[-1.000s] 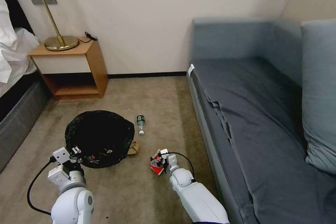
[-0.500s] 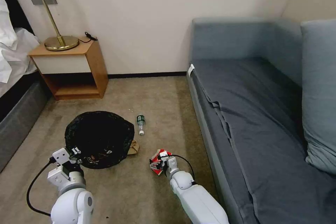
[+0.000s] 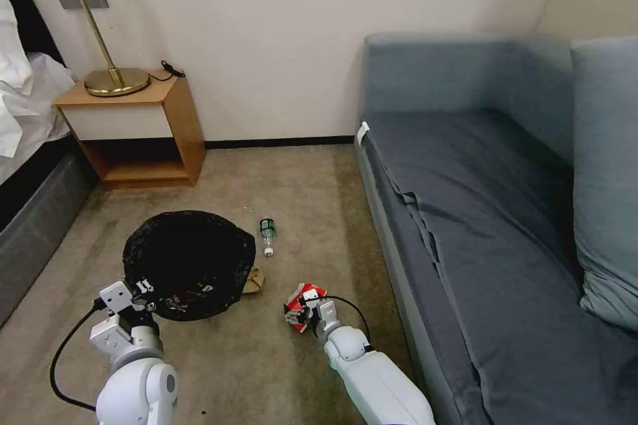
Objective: Pick up the trash bin, then pick up the garbage on the floor and place it into the trash bin.
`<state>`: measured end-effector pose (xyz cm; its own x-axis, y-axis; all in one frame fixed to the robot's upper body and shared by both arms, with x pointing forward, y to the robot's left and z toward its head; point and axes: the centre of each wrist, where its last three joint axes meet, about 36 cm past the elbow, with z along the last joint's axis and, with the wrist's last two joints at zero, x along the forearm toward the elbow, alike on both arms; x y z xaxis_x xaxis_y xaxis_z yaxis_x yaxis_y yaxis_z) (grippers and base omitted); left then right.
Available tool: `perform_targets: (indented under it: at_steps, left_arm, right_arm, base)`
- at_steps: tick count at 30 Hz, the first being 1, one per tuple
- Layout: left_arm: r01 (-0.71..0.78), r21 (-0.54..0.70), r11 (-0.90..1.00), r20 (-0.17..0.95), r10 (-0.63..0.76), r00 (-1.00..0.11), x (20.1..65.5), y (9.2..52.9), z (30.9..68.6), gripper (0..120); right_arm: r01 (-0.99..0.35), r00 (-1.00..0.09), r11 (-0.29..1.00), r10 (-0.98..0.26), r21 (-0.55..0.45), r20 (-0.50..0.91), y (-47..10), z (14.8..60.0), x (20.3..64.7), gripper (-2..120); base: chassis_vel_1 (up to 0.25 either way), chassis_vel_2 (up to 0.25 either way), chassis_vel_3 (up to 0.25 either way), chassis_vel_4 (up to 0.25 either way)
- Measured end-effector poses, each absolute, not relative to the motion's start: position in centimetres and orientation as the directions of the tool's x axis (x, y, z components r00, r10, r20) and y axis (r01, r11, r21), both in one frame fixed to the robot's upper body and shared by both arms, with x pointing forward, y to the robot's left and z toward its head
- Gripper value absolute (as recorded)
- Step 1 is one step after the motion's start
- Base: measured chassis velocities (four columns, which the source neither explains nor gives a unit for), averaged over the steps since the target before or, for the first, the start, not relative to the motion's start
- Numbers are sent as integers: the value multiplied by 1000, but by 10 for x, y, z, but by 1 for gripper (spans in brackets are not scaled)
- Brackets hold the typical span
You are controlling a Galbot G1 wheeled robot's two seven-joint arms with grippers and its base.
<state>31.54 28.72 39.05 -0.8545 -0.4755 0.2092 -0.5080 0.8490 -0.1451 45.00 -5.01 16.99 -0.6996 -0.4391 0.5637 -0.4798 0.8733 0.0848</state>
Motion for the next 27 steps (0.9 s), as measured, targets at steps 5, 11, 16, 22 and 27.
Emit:
perform_targets:
  at_steps: [5, 11, 16, 22, 27]
  left_arm:
    - [-506, -144, 850, 208, -474, -855, 316, 287, 391, 4]
    - [-506, -144, 850, 208, -474, -856, 315, 286, 391, 4]
    - [-508, -143, 849, 207, -476, -855, 315, 287, 391, 4]
    - [-508, -143, 850, 205, -476, -855, 316, 287, 391, 4]
    - [-507, -143, 850, 206, -475, -855, 317, 286, 391, 4]
  right_arm:
    - [-488, -697, 869, -447, 86, 560, -49, 170, 450, 100]
    - [-501, -691, 861, -457, 84, 560, -49, 167, 448, 100]
    - [-514, -687, 854, -463, 75, 561, -50, 164, 449, 100]
    - [-525, -685, 848, -471, 72, 555, -51, 163, 452, 100]
    - [-530, -686, 845, -476, 71, 550, -52, 162, 453, 96]
  base:
    - [0, 0, 0, 0]
    - [0, 0, 0, 0]
    - [0, 0, 0, 0]
    - [0, 0, 0, 0]
    - [0, 0, 0, 0]
